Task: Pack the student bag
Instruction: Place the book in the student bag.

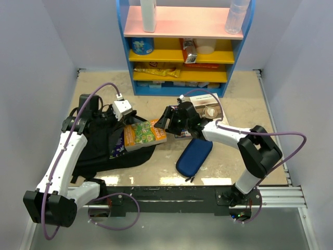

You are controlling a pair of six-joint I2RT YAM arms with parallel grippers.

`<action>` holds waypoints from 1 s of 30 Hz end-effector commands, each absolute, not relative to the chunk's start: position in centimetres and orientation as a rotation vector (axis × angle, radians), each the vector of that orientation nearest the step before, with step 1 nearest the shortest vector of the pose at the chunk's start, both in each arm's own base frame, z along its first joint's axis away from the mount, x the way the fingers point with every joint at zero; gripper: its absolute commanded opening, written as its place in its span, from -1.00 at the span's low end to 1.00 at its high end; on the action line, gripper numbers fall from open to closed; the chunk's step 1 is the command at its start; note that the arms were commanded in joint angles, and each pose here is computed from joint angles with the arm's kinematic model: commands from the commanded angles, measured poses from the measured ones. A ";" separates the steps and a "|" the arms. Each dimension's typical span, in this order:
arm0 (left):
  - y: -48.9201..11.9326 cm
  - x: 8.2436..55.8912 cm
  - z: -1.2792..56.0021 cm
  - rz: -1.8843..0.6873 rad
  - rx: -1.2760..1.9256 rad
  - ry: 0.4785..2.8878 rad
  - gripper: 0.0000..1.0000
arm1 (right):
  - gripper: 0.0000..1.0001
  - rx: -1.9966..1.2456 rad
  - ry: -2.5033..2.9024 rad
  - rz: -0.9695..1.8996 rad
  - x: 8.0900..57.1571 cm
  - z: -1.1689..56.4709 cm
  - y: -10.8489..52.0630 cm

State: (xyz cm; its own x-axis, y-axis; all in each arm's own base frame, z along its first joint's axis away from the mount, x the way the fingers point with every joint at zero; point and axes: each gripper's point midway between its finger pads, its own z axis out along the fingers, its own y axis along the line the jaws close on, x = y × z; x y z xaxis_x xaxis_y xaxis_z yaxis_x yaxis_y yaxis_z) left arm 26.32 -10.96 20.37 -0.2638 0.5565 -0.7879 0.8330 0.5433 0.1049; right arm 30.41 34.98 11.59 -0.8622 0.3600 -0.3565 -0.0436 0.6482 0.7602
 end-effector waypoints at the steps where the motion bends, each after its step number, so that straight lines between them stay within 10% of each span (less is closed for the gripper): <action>1: -11.9 26.5 23.0 -0.430 1.153 1.840 -1.00 | 0.65 0.061 2.361 0.992 31.1 12.5 34.2; 8: -12.0 26.5 22.9 -0.435 1.157 1.843 -1.00 | 0.90 0.004 2.382 0.893 32.3 11.4 32.4; 19: -12.0 26.5 23.2 -0.435 1.156 1.842 -1.00 | 0.70 0.075 2.403 1.232 31.0 8.1 35.7; 25: -12.0 26.6 23.2 -0.436 1.157 1.843 -1.00 | 0.14 0.105 2.321 1.455 30.1 10.0 37.1; 30: -11.9 26.5 23.1 -0.431 1.162 1.845 -1.00 | -0.92 0.223 2.242 1.552 30.8 12.0 36.3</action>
State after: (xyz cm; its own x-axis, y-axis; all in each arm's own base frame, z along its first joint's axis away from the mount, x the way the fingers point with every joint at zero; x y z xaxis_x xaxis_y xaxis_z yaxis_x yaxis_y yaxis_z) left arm 26.15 -10.95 20.29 -0.2695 0.5585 -0.7845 0.8343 0.5422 0.0994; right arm 30.26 35.76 7.52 -0.9196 0.2953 -0.2591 -0.0688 0.5283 0.8463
